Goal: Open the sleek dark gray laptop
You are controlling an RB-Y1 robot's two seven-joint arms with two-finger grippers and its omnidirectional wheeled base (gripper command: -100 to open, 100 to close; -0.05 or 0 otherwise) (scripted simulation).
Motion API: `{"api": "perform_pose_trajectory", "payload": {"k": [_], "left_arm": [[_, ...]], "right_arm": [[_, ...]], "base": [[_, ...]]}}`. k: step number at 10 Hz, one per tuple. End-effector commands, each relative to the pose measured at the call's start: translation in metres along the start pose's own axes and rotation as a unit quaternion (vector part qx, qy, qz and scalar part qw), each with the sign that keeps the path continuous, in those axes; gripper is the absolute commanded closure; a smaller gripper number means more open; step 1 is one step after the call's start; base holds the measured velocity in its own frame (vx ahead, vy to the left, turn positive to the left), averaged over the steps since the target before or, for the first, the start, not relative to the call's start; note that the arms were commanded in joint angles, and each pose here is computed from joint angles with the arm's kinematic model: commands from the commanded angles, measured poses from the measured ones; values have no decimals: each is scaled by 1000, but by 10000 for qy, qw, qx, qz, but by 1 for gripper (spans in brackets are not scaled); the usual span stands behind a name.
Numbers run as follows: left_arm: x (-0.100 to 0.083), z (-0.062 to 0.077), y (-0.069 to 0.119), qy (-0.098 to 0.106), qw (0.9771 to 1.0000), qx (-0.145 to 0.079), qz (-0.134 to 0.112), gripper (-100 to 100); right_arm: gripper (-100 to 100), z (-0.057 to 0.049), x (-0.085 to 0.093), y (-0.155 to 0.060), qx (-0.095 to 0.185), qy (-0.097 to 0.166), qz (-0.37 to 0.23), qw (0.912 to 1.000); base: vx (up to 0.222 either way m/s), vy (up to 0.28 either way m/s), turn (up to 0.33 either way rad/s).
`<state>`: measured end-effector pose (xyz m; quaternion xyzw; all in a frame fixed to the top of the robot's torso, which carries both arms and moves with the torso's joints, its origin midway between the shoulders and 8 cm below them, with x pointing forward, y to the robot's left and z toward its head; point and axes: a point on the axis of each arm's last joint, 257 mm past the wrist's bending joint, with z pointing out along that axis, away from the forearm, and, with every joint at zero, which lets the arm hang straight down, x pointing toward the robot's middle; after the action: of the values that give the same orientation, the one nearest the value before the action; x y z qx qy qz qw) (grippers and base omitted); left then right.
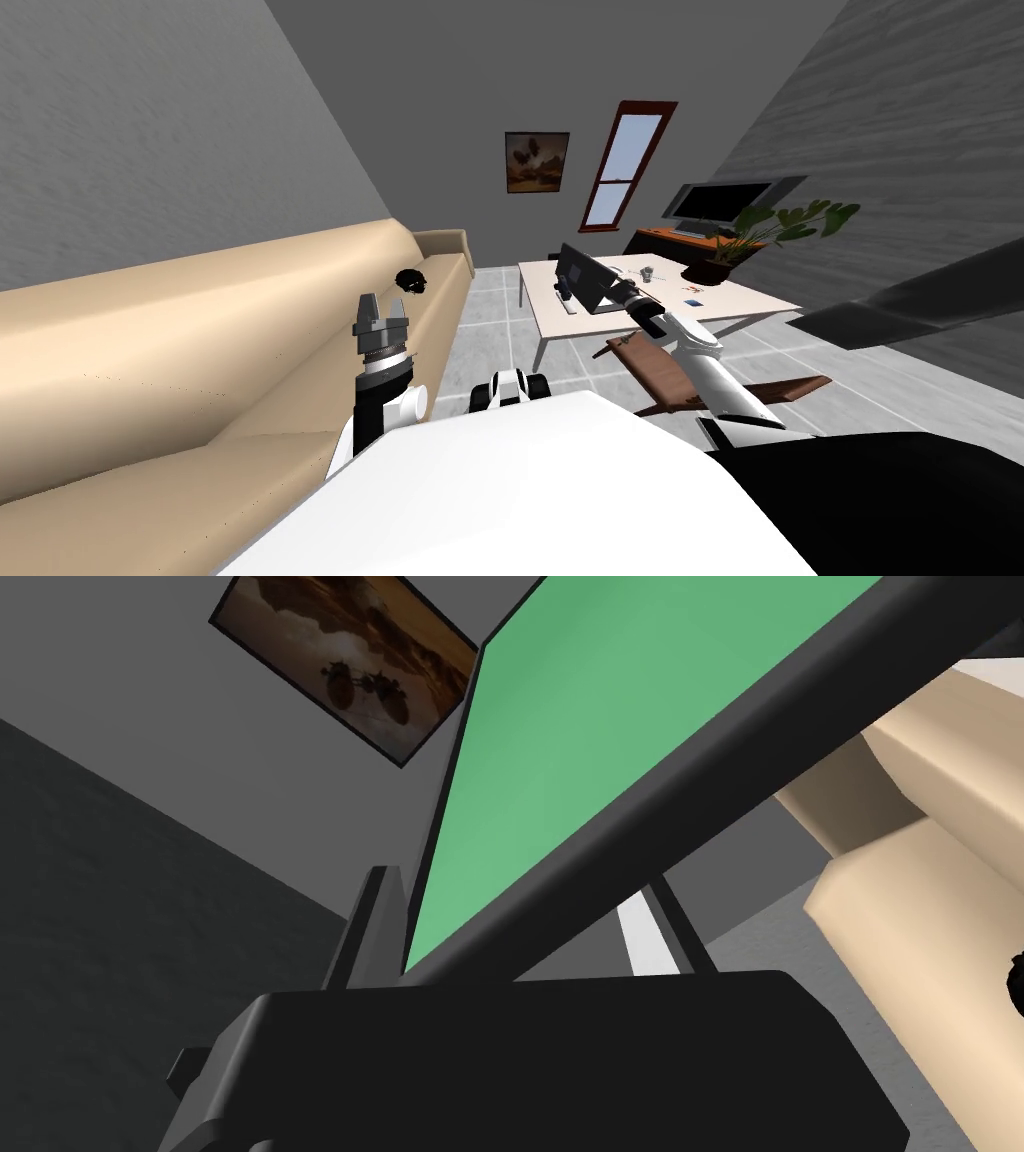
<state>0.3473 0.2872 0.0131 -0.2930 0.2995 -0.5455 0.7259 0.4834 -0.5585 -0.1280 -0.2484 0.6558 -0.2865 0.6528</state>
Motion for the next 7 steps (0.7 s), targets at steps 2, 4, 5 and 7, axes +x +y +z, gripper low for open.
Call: {"api": "perform_pose_trajectory", "payload": {"k": [2,4,5,7], "left_arm": [[0,0,0,0,10000,0,0,0],[0,0,0,0,10000,0,0,0],[0,0,0,0,10000,-1,1,0],[0,0,0,0,10000,-1,1,0]], "right_arm": [[100,5,23,-21,258,235,699,9969],[100,5,26,-22,270,247,762,9964],[100,7,33,-15,313,265,1207,9918],[100,7,39,-7,348,286,1613,9859]], "base": [[-126,-91,202],[-60,-63,123],[-34,-63,20],[-30,-130,35]]}}
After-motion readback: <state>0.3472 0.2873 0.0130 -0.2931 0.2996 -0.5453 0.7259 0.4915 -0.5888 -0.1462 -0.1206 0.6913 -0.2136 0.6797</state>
